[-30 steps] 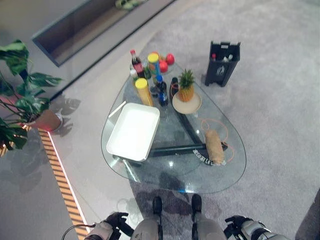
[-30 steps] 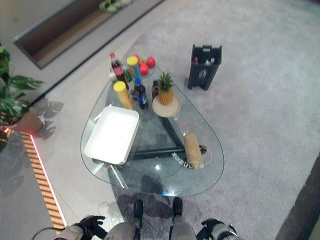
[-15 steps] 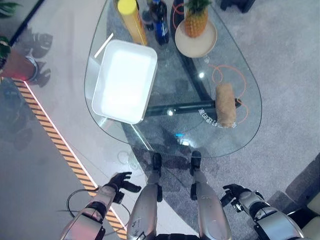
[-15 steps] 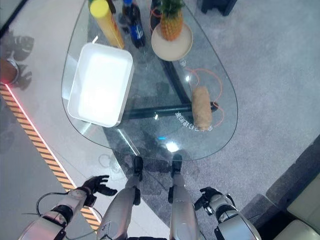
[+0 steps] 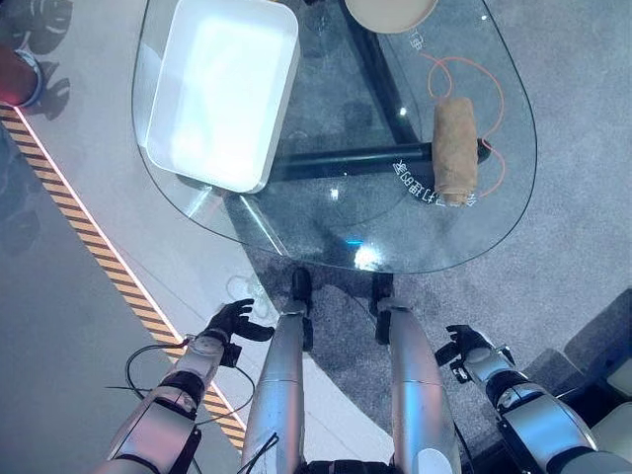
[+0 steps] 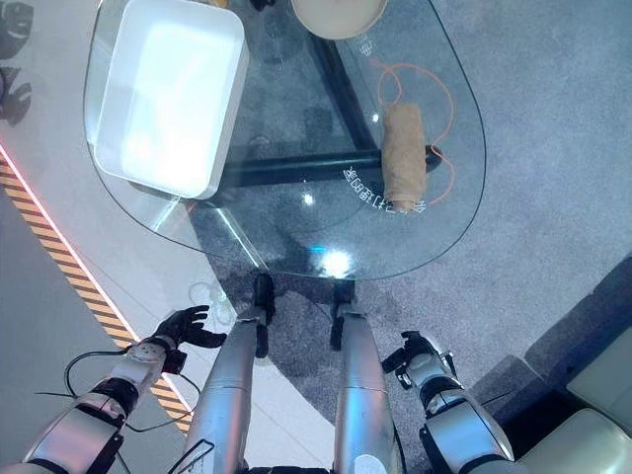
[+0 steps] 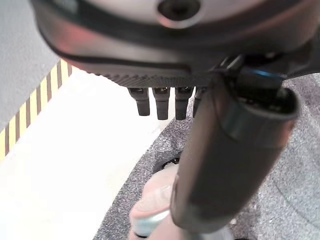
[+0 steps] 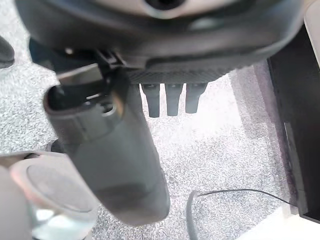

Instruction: Wipe the table with a cloth and put it in the basket.

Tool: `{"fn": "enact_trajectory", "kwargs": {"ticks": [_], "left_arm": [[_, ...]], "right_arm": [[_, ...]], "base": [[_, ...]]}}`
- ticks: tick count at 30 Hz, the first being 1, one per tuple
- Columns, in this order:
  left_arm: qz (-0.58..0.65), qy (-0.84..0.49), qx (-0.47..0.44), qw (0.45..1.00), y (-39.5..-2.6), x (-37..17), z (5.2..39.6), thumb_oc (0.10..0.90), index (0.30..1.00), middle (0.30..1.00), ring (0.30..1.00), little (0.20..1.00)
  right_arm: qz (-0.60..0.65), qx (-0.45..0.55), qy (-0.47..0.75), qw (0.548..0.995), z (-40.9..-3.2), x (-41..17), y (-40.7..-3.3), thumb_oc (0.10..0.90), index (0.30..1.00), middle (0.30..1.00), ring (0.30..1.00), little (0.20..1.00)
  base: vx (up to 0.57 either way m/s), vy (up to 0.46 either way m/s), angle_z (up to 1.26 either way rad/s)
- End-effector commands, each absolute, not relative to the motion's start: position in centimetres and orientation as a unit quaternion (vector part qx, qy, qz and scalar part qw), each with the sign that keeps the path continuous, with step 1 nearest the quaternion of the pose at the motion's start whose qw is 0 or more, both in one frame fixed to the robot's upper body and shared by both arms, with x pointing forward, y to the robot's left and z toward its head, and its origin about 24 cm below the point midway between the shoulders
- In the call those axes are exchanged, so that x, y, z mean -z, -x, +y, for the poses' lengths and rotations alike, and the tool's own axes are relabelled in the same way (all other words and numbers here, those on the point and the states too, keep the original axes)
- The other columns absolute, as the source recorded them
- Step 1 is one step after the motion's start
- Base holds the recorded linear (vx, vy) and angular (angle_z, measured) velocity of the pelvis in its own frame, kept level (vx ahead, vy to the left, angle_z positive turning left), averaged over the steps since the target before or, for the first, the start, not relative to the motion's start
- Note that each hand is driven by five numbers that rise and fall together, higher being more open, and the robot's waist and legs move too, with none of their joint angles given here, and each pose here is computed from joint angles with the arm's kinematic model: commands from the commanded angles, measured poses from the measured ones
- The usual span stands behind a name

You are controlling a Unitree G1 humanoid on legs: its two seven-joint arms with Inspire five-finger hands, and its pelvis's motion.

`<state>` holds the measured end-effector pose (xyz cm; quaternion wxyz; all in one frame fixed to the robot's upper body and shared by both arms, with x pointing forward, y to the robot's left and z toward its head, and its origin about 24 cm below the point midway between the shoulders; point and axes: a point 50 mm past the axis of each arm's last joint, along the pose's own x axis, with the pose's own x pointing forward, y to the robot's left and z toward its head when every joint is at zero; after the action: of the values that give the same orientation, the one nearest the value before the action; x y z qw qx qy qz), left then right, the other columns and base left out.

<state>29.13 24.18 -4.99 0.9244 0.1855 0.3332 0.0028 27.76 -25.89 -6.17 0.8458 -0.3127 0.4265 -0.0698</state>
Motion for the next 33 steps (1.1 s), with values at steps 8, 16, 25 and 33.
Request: {"fn": "enact_trajectory", "kwargs": {"ticks": [8,16,25,33], "left_arm": [[0.362,-0.179,-0.022,0.914,-26.5,7.0,25.4,0.800,0.900,0.900,0.900,0.900],[0.366,-0.185,-0.023,0.912,-26.2,7.0,26.0,0.800,0.900,0.900,0.900,0.900],[0.373,-0.187,-0.030,0.908,-24.8,7.9,26.2,0.800,0.900,0.900,0.900,0.900],[0.373,-0.190,-0.026,0.908,-25.1,7.7,26.2,0.800,0.900,0.900,0.900,0.900]], "right_arm": [[0.439,0.144,0.301,0.834,-29.6,6.7,-25.0,0.800,0.900,0.900,0.900,0.900],[0.340,0.305,0.220,0.862,-32.5,3.8,-26.1,0.800,0.900,0.900,0.900,0.900],[0.040,0.458,0.104,0.882,-33.3,-6.4,-31.0,0.800,0.900,0.900,0.900,0.900],[-0.093,0.477,0.068,0.872,-31.9,-13.2,-33.6,0.800,0.900,0.900,0.900,0.900]], "base": [[0.00,-0.002,-0.02],[0.02,-0.018,0.01],[0.01,-0.007,0.02],[0.00,-0.002,0.01]]}}
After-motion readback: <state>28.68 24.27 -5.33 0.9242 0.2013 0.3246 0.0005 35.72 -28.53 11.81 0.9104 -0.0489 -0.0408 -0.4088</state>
